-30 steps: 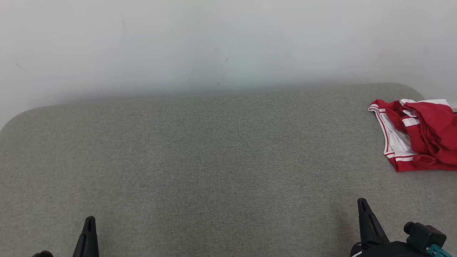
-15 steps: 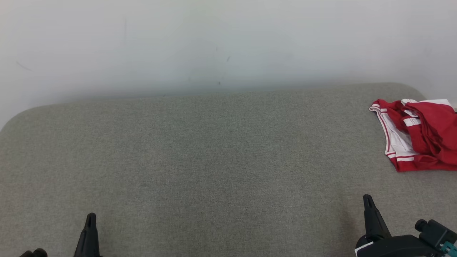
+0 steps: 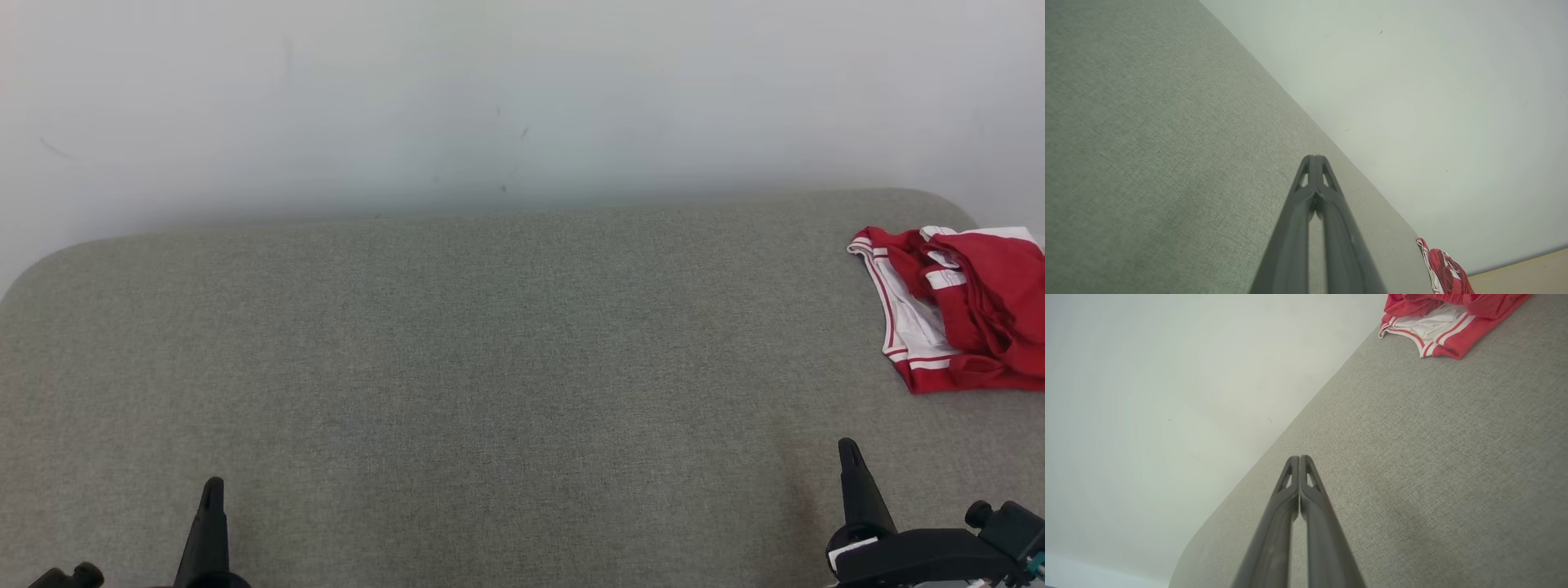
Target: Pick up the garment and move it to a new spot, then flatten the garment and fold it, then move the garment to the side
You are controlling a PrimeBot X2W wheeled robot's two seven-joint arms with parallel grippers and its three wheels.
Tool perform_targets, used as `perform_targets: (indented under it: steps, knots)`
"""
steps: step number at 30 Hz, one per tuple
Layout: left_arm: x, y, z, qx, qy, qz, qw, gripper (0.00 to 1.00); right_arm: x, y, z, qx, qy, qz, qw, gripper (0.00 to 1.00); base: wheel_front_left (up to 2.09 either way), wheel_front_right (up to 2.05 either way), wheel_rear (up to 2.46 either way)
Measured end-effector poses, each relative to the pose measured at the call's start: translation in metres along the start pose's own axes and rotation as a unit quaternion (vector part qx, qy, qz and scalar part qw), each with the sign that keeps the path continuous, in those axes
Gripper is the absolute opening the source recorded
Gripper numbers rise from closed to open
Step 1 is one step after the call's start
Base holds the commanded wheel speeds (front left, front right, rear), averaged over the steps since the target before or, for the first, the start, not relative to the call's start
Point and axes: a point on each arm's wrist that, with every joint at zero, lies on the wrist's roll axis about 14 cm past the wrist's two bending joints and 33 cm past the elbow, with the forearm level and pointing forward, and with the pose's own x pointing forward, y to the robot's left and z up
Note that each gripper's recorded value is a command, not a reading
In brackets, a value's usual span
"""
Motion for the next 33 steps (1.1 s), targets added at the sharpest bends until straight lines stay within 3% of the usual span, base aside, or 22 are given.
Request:
perform_targets:
  steps: [33]
  knots:
    - [0.0084,-0.0052,-0.0034,-0.170,0.017,-0.002,0.985,0.00,0.0077,0.0036,0.0078,0.173,-0.002,0.003,0.985,0.00,0.00,0.00,0.00]
